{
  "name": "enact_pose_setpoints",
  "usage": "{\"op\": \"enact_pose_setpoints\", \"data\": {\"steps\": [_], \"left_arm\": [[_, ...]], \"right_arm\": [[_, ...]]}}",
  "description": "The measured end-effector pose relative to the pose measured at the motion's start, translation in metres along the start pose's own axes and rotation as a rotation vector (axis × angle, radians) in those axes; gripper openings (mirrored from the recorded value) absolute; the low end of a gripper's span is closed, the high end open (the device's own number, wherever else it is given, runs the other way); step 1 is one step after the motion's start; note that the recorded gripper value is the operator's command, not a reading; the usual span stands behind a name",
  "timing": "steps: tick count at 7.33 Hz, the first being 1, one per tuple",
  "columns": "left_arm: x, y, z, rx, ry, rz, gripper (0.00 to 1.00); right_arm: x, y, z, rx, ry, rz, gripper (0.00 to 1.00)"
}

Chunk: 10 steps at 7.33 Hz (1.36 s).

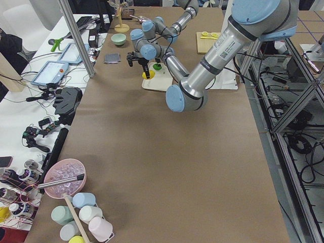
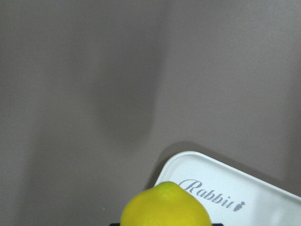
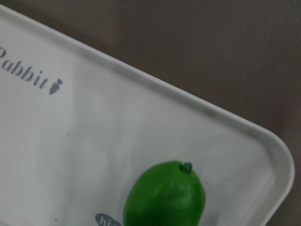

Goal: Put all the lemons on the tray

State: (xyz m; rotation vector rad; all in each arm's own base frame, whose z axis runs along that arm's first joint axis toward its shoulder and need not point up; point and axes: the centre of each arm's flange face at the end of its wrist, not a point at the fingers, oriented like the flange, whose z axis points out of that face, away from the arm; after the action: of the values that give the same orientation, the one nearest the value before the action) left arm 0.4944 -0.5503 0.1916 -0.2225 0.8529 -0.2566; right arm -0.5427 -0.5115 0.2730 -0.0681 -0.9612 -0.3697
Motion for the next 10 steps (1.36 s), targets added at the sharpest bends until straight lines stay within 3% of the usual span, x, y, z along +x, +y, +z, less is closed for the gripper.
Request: {"op": "enact_pose_setpoints", "data": {"steps": [6,7,8,9,10], "left_arm": [[0.013,0.082,0.062,0.061,-0.013,0.050,0.01],[0.006,0.089,0.078,0.075,-0.013,0.060,0.30],[-0.001,0.096,0.093,0.084,-0.016,0.063,0.85],[-0.005,0.100,0.100,0.093,-0.016,0.064,0.98],[-0.008,0.102,0.105,0.092,-0.019,0.063,0.98]], "right_arm": [[0.081,-0.024,-0.057,0.021,-0.022,0.117,1.00],[0.091,-0.024,-0.060,0.002,-0.008,0.169,1.00],[0.104,-0.023,-0.071,-0.011,0.010,0.248,1.00],[0.121,-0.023,-0.088,-0.007,0.031,0.330,1.00],[0.148,-0.018,-0.108,0.014,0.054,0.396,1.00]]}}
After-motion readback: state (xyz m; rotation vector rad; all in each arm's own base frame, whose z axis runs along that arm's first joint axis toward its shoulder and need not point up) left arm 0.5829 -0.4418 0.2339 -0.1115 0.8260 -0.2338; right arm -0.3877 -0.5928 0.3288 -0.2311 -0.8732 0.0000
